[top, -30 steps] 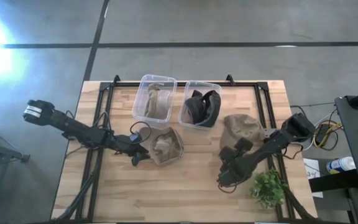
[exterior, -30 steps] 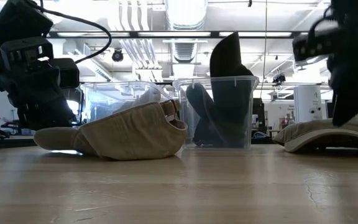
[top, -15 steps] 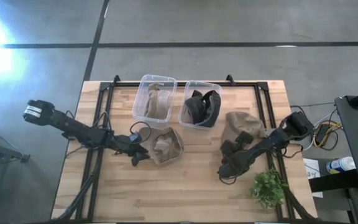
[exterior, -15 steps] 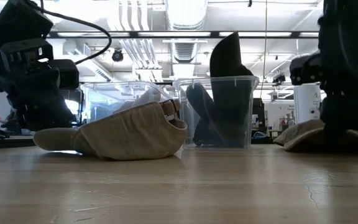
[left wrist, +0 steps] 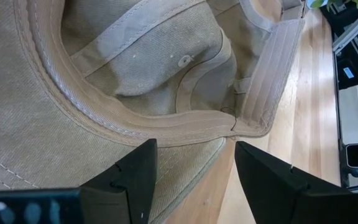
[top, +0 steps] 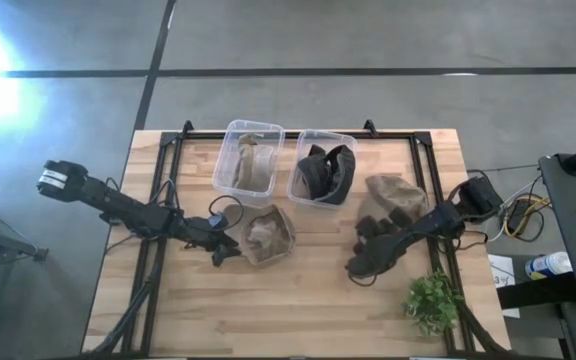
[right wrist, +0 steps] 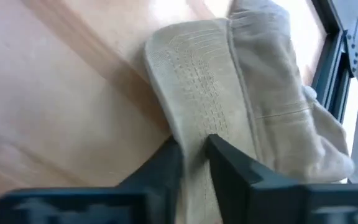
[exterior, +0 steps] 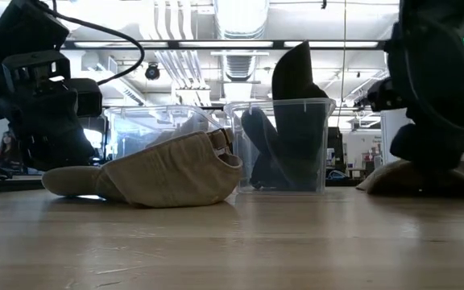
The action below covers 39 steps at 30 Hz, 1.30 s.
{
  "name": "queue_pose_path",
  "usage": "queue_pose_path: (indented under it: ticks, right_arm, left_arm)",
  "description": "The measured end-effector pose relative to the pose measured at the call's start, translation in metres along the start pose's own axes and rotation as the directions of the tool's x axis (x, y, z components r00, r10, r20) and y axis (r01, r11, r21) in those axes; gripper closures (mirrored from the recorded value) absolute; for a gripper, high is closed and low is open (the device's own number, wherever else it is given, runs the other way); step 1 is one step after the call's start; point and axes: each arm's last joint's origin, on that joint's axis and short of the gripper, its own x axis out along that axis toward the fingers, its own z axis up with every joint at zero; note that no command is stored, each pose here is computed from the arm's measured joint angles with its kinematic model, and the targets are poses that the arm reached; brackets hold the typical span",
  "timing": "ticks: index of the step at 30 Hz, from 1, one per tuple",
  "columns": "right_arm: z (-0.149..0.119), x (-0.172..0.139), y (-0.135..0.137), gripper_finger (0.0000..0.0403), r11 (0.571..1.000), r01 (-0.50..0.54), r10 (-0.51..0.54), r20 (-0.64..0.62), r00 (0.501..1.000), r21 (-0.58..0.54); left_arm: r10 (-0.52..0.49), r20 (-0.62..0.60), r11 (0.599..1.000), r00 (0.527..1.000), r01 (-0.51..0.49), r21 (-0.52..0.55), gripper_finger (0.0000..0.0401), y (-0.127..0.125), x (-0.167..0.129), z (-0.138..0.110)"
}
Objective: Pick & Place hat
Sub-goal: Put the right brown cap into the left transparent bin
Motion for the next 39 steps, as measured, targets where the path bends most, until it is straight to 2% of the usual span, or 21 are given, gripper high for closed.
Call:
queue_pose_path:
  ticks: [3, 7, 10, 12, 14, 15, 18, 21, 23, 25, 27, 28, 31, 35, 39]
  right_arm:
    - [0.005, -0.008, 0.000, 0.0378, 0.999, -0.027, 0.027, 0.009, 1.000, 0.018]
    - [0.020, -0.033, -0.002, 0.0382, 0.987, -0.138, 0.137, 0.017, 0.990, 0.080]
    - [0.033, -0.062, -0.015, 0.0382, 0.949, -0.290, 0.293, -0.005, 0.956, 0.119]
    - [0.042, -0.084, -0.030, 0.0383, 0.900, -0.403, 0.411, -0.013, 0.912, 0.169]
    - [0.049, -0.105, -0.049, 0.0384, 0.827, -0.515, 0.531, -0.014, 0.847, 0.226]
    - [0.053, -0.115, -0.059, 0.0385, 0.778, -0.575, 0.595, -0.002, 0.804, 0.254]
    - [0.064, -0.139, -0.093, 0.0386, 0.605, -0.726, 0.744, 0.095, 0.662, 0.327]
    - [0.077, -0.158, -0.120, 0.0386, 0.416, -0.848, 0.825, 0.256, 0.503, 0.328]
    - [0.087, -0.168, -0.131, 0.0386, 0.339, -0.899, 0.834, 0.355, 0.423, 0.276]
    - [0.099, -0.176, -0.140, 0.0386, 0.298, -0.933, 0.824, 0.439, 0.358, 0.203]
    - [0.113, -0.183, -0.146, 0.0386, 0.300, -0.947, 0.806, 0.500, 0.317, 0.117]
    - [0.120, -0.185, -0.148, 0.0386, 0.326, -0.943, 0.794, 0.521, 0.313, 0.070]
    - [0.143, -0.191, -0.152, 0.0386, 0.442, -0.895, 0.756, 0.564, 0.332, -0.065]
    - [0.177, -0.201, -0.161, 0.0386, 0.587, -0.767, 0.707, 0.625, 0.331, -0.258]
    - [0.212, -0.208, -0.161, 0.0386, 0.699, -0.536, 0.686, 0.655, 0.316, -0.473]
  left_arm:
    - [0.000, 0.000, 1.000, 1.000, 0.000, -0.003, 0.0192, 0.000, 0.000, 0.000]
    - [-0.001, 0.000, 1.000, 1.000, 0.001, -0.020, 0.0192, 0.000, 0.000, 0.000]
    - [-0.001, 0.000, 1.000, 1.000, 0.001, -0.024, 0.0192, 0.000, 0.000, 0.000]
    - [0.000, -0.001, 1.000, 1.000, 0.000, -0.019, 0.0192, 0.000, 0.000, 0.000]
    - [0.000, -0.001, 1.000, 1.000, 0.000, -0.010, 0.0192, 0.000, 0.000, 0.000]
    - [0.000, -0.001, 1.000, 1.000, 0.000, -0.002, 0.0192, 0.000, 0.000, 0.000]
    - [-0.001, -0.001, 1.000, 1.000, 0.001, 0.006, 0.0192, 0.000, 0.000, 0.000]
    - [-0.002, 0.000, 1.000, 1.000, 0.002, 0.006, 0.0192, 0.000, 0.000, 0.000]
    - [-0.002, 0.000, 1.000, 1.000, 0.002, 0.005, 0.0192, 0.000, 0.000, 0.000]
    - [-0.003, 0.001, 1.000, 1.000, 0.003, 0.000, 0.0192, -0.001, 0.000, 0.000]
    - [-0.015, 0.005, 0.999, 1.000, 0.015, -0.028, 0.0192, -0.003, -0.001, 0.002]
    - [-0.031, 0.017, 0.998, 0.999, 0.032, -0.045, 0.0192, -0.005, -0.002, 0.003]
    - [-0.141, 0.089, 0.987, 0.986, 0.147, -0.063, 0.0192, -0.016, -0.008, 0.011]
    - [-0.344, 0.134, 0.932, 0.929, 0.355, -0.076, 0.0192, -0.031, -0.025, 0.021]
    - [-0.484, 0.138, 0.860, 0.864, 0.499, -0.106, 0.0192, -0.039, -0.046, 0.025]
